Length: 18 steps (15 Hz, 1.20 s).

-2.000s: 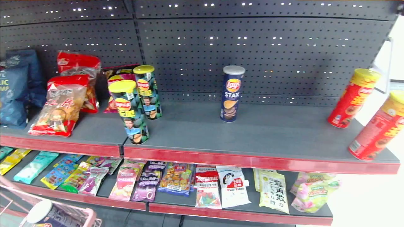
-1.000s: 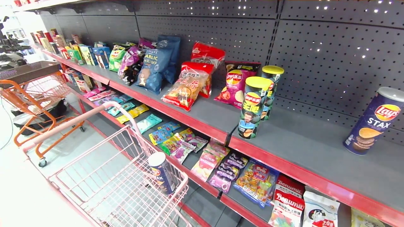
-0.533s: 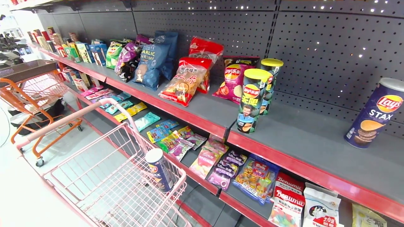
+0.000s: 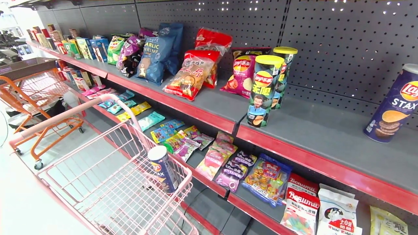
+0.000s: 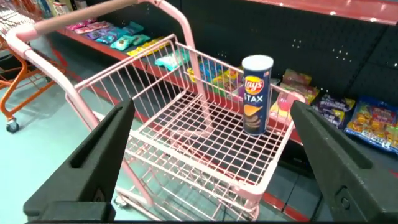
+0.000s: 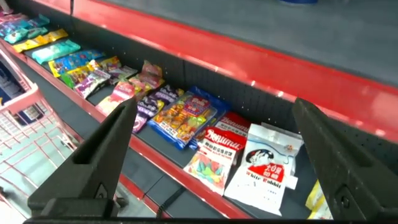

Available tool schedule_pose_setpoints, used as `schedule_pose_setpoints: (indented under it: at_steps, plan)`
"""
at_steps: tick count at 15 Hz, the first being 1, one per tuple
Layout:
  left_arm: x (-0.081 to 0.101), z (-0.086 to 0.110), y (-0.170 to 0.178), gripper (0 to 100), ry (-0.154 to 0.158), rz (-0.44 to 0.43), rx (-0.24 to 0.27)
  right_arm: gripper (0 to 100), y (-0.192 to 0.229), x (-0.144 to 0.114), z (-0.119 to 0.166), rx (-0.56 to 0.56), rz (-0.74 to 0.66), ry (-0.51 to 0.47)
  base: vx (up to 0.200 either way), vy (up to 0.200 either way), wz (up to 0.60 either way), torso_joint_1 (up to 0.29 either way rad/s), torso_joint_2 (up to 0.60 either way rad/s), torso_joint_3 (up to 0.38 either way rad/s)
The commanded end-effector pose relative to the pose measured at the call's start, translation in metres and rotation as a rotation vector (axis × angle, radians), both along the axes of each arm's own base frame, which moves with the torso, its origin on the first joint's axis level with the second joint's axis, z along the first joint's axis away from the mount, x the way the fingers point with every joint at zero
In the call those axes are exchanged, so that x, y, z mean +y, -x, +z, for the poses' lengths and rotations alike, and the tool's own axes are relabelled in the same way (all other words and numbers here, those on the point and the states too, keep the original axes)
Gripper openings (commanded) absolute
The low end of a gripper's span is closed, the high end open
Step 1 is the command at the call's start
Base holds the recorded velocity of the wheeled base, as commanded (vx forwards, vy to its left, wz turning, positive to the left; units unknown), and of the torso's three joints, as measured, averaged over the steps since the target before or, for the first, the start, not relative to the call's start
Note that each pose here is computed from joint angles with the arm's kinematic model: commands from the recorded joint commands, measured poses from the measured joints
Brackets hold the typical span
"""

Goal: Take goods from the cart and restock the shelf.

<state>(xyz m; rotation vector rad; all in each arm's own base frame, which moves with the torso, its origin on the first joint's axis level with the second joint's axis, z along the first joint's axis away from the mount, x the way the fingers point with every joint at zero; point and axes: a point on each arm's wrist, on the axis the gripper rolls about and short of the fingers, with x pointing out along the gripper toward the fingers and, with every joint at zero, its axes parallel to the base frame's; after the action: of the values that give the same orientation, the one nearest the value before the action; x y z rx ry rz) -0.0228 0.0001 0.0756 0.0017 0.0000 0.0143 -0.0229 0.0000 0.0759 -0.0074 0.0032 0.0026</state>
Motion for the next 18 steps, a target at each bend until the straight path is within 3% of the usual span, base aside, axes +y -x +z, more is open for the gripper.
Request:
schedule_pose_setpoints:
  at_steps: [1,9,12,13,14,15,16,17,18]
  plan:
    - [0.000,0.000,0.000,100,0.000,0.001,0.000,100,0.000,0.000,0.000,0.000,0.001,0.000,0.000,0.000,0.00,-0.149,0.42,0.256]
    - [0.000,0.000,0.000,100,-0.001,-0.004,-0.002,100,0.000,0.000,0.000,0.000,-0.001,-0.003,0.000,0.000,0.00,-0.196,0.54,0.338]
    - [0.000,0.001,0.000,100,-0.001,-0.007,0.002,100,0.000,0.000,0.000,0.000,-0.001,-0.004,0.000,0.000,0.00,-0.071,0.20,0.129]
    - [0.000,0.001,0.000,100,-0.020,-0.008,-0.007,100,0.000,0.000,0.000,0.000,-0.001,-0.006,0.000,0.000,0.00,-0.022,0.06,0.041]
    - [0.000,0.052,0.004,100,-0.023,0.000,-0.079,100,0.000,0.000,0.000,0.000,-0.001,-0.006,0.000,0.000,0.00,0.000,0.00,0.000]
    - [0.000,0.103,-0.009,100,0.063,0.005,-0.062,100,0.000,0.000,0.000,0.000,-0.001,-0.004,0.000,0.000,0.00,0.000,0.00,0.000]
    - [0.001,0.146,-0.030,100,0.201,0.019,-0.051,100,0.000,0.000,0.000,0.000,-0.001,-0.004,0.000,0.000,0.00,0.000,0.00,0.000]
    - [0.001,0.168,-0.048,100,0.230,0.022,-0.027,100,0.000,0.000,0.000,0.000,-0.001,-0.004,0.000,0.000,0.00,0.000,0.00,0.000]
    - [0.001,0.172,-0.082,100,0.222,0.029,0.069,100,0.000,0.000,0.000,0.000,-0.001,-0.004,0.000,0.000,0.00,0.000,0.00,0.000]
